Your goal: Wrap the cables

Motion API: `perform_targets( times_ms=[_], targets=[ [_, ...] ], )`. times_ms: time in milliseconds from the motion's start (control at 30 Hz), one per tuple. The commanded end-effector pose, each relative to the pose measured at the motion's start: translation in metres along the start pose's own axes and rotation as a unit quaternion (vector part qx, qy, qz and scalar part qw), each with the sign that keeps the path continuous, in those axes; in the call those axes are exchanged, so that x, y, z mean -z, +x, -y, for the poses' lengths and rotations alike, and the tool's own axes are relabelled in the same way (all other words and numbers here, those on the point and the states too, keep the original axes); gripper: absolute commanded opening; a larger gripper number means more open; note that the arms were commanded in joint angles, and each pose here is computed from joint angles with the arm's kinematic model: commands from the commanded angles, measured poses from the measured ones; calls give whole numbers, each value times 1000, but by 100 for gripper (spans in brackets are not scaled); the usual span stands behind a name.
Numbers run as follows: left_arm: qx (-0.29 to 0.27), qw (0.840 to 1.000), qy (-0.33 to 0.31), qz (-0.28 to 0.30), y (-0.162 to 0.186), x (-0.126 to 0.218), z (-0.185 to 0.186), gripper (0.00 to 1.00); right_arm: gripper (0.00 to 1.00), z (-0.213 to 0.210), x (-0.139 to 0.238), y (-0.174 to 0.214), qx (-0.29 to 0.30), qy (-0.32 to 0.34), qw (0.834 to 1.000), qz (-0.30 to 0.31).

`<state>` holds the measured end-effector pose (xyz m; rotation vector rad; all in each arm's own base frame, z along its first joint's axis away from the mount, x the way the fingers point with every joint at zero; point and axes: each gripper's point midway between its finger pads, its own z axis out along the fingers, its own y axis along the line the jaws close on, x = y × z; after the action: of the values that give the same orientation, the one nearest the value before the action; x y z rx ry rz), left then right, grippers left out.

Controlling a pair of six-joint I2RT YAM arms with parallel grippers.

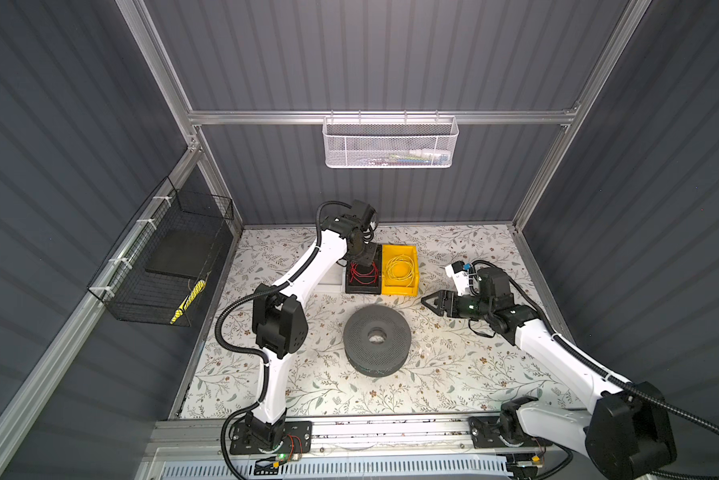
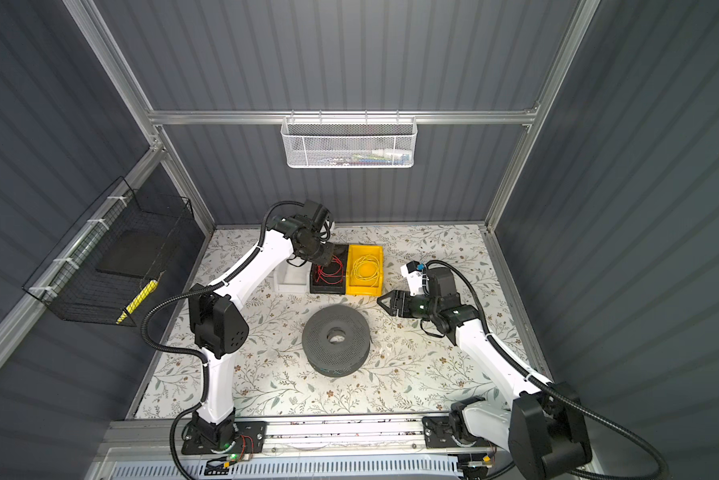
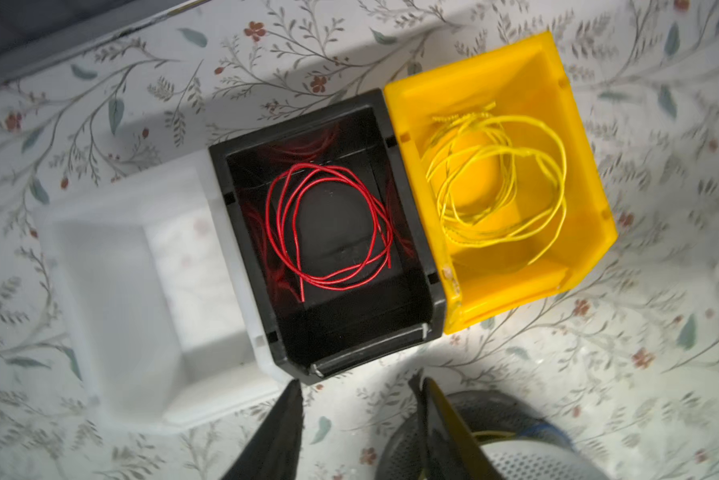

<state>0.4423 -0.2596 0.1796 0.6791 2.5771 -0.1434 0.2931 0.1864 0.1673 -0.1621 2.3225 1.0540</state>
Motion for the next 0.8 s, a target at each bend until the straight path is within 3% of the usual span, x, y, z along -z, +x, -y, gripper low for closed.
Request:
perform_targets(
  times_ms=[0,167,367,767],
  targets=[
    [-147,989,17,14,0,-10,8,51,70,-1,0,0,1,-1,1000,-11],
    [-204,979,-9,-24,10,-41,-2,52,70,2,2,0,4,12,1000,-13],
    [-256,966,31,3,6,-58,19,54,70,4,0,2,-4,14,1000,-21],
    [-288,958,-3,-12,5,-107,9,53,70,9,-1,4,-11,26,999,-22]
  ],
)
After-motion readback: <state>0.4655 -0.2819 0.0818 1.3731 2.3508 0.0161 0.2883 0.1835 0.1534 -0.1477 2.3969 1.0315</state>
